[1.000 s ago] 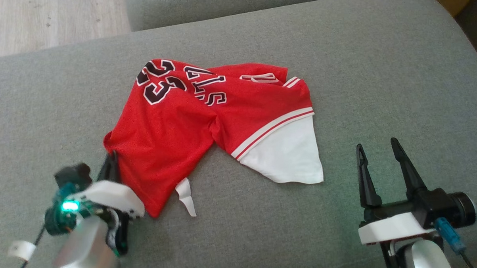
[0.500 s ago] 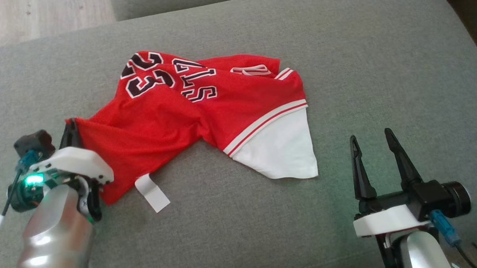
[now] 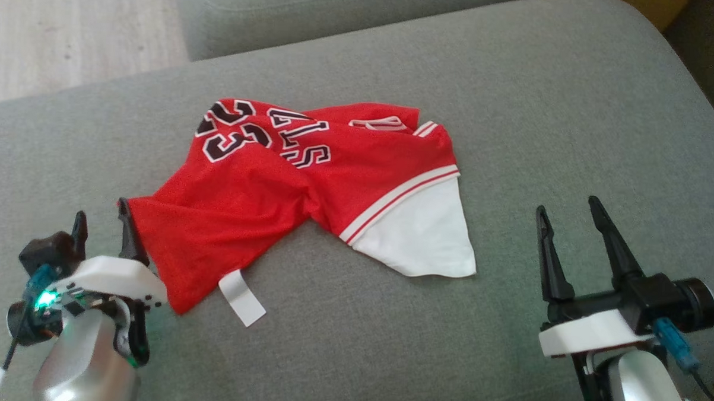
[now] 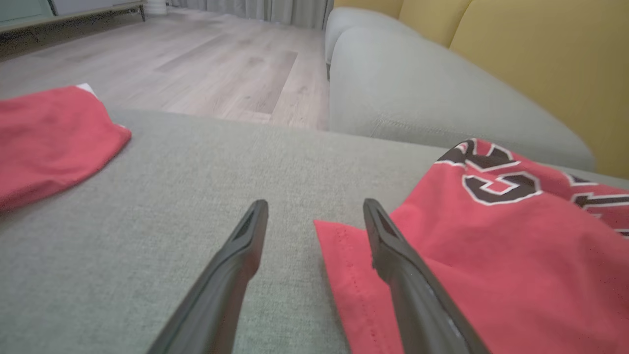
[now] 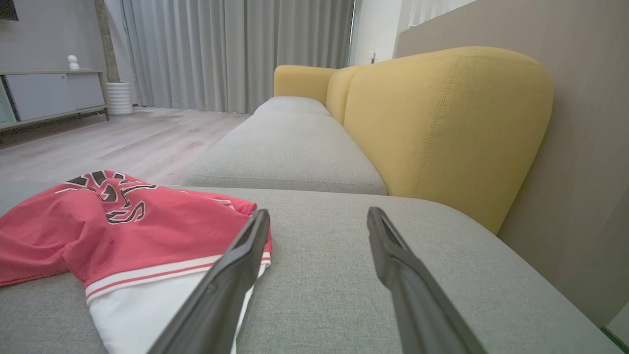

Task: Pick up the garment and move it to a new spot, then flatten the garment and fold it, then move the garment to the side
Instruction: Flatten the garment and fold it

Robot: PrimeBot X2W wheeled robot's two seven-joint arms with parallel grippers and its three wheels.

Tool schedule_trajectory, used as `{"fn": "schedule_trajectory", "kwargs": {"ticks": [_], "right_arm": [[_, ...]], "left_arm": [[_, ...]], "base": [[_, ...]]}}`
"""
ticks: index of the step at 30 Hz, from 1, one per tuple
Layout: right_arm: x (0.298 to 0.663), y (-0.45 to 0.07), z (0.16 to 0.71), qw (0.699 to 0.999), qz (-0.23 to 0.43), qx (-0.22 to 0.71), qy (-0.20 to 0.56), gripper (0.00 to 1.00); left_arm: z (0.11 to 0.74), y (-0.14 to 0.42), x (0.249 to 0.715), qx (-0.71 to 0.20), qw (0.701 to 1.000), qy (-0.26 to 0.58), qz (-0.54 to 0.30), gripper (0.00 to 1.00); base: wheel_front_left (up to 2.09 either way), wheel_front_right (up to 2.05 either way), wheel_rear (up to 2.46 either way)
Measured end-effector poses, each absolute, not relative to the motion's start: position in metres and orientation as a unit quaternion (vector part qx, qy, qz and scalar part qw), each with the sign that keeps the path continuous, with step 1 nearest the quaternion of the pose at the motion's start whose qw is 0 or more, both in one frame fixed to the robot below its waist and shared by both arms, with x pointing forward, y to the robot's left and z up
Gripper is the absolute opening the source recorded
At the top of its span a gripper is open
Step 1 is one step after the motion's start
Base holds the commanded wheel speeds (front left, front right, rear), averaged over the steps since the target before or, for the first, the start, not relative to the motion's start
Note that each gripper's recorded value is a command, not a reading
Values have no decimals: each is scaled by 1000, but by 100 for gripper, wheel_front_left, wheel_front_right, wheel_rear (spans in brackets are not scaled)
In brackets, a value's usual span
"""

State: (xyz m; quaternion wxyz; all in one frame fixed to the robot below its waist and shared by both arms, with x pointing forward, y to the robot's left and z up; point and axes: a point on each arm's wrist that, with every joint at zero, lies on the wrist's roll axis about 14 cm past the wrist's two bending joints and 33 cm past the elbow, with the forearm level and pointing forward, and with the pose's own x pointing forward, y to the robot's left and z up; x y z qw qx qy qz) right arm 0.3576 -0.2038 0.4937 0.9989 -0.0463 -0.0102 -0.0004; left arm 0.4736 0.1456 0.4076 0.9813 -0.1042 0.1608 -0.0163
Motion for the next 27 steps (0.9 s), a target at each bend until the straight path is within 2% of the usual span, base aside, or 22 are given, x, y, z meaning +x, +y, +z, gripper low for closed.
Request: {"fn": "schedule_trajectory", "kwargs": {"ticks": [4,7,14,21,27], "right_arm": [[354,-203,500,999,-1,-45,-21,100],[351,-204,501,999,-2,-48,-24,100],[352,-196,502,998,11,-54,-26,100],[349,-186,494,998,28,-48,-15,100],[338,-186,478,999,26,-31,9,100]], "left_arm": [[447,144,465,-113,989,86,-34,100],[462,135,441,-127,989,51,-52,100],[453,138,377,-125,989,51,-59,100],[466,142,352,-106,991,30,-70,100],[451,144,334,-93,992,53,-69,100]], "base": [[0,0,0],[0,0,0],[0,0,0],[0,0,0],[0,0,0]]}}
